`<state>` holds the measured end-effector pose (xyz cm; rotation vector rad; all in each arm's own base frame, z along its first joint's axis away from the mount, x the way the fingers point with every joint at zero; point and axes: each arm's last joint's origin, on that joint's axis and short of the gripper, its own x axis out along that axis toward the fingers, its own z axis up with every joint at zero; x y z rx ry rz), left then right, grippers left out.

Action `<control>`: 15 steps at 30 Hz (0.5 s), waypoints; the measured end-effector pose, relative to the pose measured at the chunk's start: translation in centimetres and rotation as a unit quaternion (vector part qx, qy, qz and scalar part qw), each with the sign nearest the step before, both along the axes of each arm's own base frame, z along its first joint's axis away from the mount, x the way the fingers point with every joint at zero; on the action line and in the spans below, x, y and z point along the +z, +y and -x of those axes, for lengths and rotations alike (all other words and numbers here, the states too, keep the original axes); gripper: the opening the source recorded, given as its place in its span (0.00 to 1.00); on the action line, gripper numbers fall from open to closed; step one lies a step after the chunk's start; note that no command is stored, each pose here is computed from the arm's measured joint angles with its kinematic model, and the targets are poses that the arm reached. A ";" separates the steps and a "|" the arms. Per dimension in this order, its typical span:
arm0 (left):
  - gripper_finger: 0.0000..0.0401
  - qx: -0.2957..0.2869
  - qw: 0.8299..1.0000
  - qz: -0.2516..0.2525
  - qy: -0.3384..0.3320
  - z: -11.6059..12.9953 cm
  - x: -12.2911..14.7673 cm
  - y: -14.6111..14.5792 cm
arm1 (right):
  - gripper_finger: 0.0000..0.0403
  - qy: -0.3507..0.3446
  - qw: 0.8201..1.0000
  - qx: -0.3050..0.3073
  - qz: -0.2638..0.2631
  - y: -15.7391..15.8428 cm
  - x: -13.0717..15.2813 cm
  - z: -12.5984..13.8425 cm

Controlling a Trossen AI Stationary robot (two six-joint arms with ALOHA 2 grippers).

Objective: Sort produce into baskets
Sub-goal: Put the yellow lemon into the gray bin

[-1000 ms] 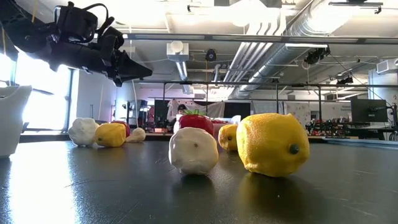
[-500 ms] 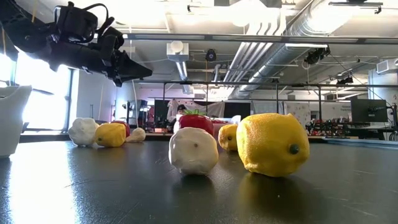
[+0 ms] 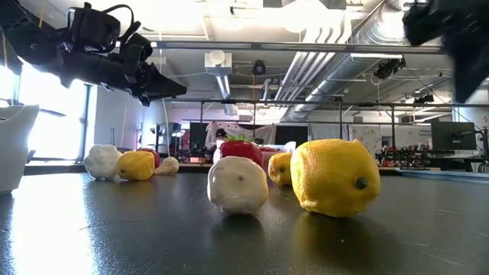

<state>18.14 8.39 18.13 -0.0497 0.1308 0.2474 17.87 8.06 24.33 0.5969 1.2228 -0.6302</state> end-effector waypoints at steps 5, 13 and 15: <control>0.00 0.000 1.000 0.000 0.000 0.0 0.0 0.0 | 0.00 -0.050 0.996 0.069 -0.002 -4.1 -2.0 -2.0; 0.00 0.000 1.000 0.001 0.000 0.0 0.0 0.0 | 0.00 -0.044 0.993 0.110 0.014 -11.8 -3.3 -2.2; 0.00 0.000 1.000 0.001 0.000 0.0 0.0 0.0 | 0.00 -0.041 0.991 0.122 0.027 -13.5 -3.3 -1.8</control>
